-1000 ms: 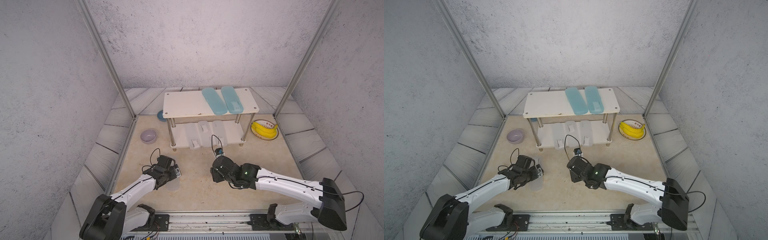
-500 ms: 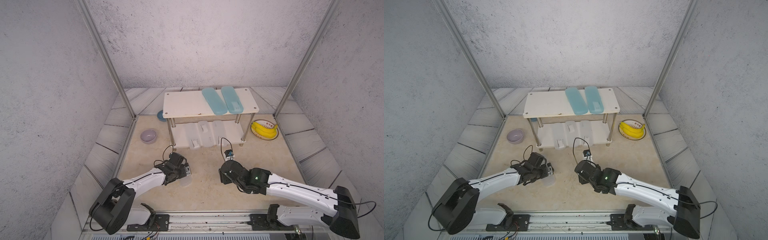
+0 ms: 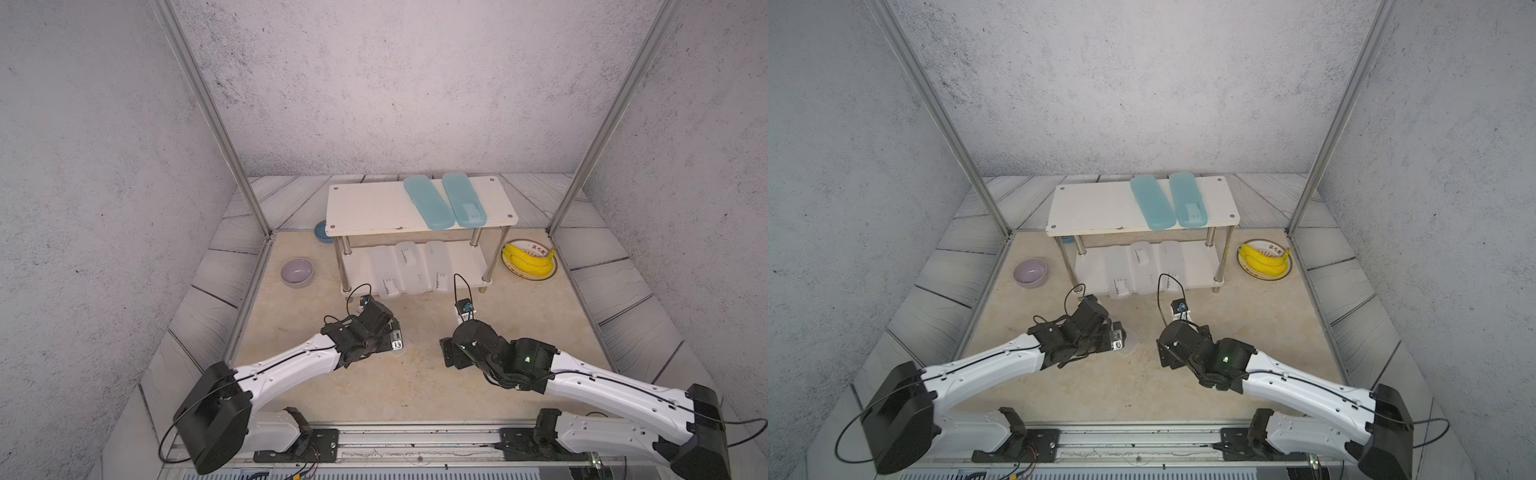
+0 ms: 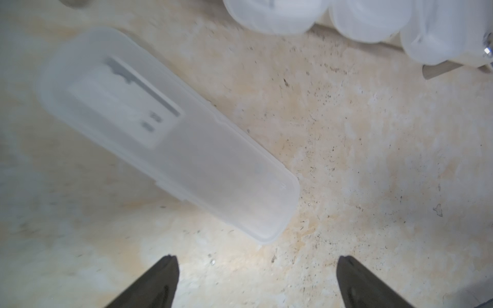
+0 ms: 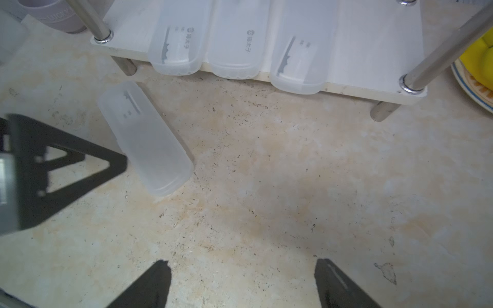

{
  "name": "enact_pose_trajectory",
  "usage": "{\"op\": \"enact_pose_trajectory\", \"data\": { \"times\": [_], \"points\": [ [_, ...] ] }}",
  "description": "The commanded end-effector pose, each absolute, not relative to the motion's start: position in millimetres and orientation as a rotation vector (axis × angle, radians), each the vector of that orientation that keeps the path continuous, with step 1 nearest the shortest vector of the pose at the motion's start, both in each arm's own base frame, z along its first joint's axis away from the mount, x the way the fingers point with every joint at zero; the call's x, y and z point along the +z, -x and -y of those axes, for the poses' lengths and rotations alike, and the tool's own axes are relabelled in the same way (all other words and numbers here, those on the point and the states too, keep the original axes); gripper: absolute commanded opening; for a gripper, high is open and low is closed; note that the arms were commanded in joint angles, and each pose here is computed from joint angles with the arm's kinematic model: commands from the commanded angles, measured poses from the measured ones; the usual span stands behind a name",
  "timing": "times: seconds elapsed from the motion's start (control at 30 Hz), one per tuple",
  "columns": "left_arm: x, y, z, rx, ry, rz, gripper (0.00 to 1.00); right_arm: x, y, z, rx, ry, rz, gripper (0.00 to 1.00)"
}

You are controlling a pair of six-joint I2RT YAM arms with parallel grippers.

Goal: Place the pencil cases on the shelf according to color
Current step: Move the pencil case to the center of the board.

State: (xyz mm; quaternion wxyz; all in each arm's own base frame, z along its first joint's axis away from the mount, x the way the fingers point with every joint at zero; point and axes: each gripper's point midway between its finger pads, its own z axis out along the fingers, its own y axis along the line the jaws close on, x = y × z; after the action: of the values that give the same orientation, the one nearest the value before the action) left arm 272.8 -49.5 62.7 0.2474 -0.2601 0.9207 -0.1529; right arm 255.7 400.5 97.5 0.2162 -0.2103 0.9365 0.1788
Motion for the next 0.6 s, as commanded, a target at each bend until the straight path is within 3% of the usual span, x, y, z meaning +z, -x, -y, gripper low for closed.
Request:
{"op": "enact_pose_trajectory", "data": {
  "times": [0.0,0.23,0.57],
  "points": [
    [53,-269,56,-0.418,0.703,-2.533,0.99,113,-240,-384,0.424,0.605,-2.553,0.52],
    [39,-245,77,-0.357,0.602,-2.611,0.99,136,-216,-323,0.376,0.487,-2.501,0.57],
    [18,-233,134,-0.479,0.502,-2.714,0.99,150,-209,-235,0.207,0.304,-2.412,0.64]
  ]
}}
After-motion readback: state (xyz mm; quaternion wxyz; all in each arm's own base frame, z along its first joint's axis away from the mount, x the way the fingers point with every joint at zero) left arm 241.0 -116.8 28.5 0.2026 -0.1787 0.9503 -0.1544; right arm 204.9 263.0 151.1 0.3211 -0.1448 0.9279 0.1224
